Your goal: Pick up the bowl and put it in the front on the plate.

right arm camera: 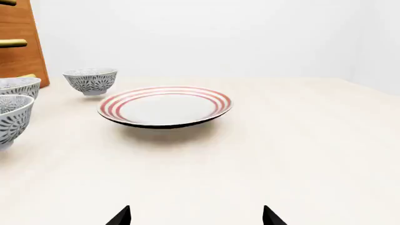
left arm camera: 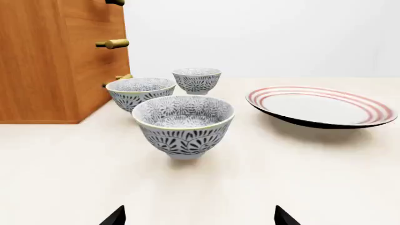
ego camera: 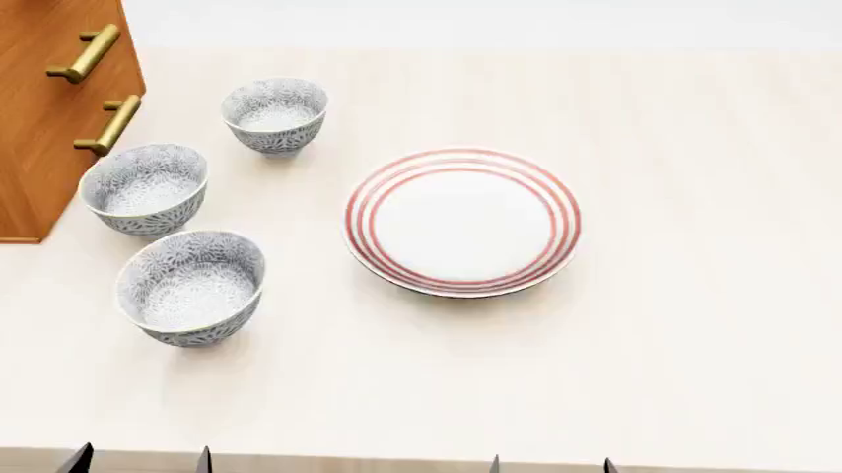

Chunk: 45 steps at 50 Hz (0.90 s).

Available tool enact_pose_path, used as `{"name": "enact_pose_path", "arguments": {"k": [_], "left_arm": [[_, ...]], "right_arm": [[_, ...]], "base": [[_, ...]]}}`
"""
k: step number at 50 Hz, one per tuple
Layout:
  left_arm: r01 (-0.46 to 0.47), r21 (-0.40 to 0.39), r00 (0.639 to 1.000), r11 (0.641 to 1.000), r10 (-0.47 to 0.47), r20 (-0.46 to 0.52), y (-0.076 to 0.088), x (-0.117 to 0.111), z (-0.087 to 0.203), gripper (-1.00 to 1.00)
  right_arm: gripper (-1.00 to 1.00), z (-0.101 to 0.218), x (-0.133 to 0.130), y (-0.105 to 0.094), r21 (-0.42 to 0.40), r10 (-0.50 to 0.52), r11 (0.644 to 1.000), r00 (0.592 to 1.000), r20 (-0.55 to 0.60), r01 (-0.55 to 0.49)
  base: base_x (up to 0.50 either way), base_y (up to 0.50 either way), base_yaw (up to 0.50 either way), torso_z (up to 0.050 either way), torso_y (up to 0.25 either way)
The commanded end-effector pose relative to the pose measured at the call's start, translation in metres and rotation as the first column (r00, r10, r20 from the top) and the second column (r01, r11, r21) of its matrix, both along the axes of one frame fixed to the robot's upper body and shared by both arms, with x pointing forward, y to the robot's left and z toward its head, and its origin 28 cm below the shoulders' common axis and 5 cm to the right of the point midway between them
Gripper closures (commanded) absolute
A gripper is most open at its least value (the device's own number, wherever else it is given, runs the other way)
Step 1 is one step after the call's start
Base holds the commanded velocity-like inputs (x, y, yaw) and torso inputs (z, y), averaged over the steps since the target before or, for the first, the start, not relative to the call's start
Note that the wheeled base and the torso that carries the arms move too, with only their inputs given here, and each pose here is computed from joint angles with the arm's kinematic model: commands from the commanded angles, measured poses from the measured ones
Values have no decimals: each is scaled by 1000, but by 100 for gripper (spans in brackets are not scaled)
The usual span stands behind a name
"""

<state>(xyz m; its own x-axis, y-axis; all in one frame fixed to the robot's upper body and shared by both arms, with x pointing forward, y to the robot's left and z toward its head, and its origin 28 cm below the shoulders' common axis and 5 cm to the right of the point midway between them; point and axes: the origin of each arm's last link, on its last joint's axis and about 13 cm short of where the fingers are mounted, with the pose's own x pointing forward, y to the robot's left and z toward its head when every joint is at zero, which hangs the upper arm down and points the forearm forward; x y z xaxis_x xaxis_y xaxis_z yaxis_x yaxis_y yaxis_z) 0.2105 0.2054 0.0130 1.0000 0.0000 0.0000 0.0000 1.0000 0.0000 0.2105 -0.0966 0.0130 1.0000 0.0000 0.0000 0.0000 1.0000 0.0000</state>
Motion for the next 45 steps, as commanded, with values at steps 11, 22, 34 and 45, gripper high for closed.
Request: {"name": "enact_pose_path", "arguments": {"k": [11, 22, 34, 45], "left_arm": [[-4, -14, 999, 1000, 4, -48, 0, 2, -3, -100], [-8, -12, 999, 1000, 8, -38, 0, 2, -1, -100], [-170, 196, 793, 966, 16, 608, 0, -23, 78, -100], [-165, 193, 796, 967, 16, 605, 0, -24, 79, -100]], "right_arm": [[-100, -1, -1, 1, -5, 9, 1000, 1000, -17, -9], [-100, 2, 0, 0, -2, 8, 1000, 1000, -10, -8], [-100, 87, -26, -2, 117, -55, 992, 660, 749, -51], [-100, 90, -24, -2, 159, -56, 984, 715, 697, -79]], "base": [[0, 0, 0, 0, 0], [0, 0, 0, 0, 0], [0, 0, 0, 0, 0], [91, -4, 0, 0, 0]]}}
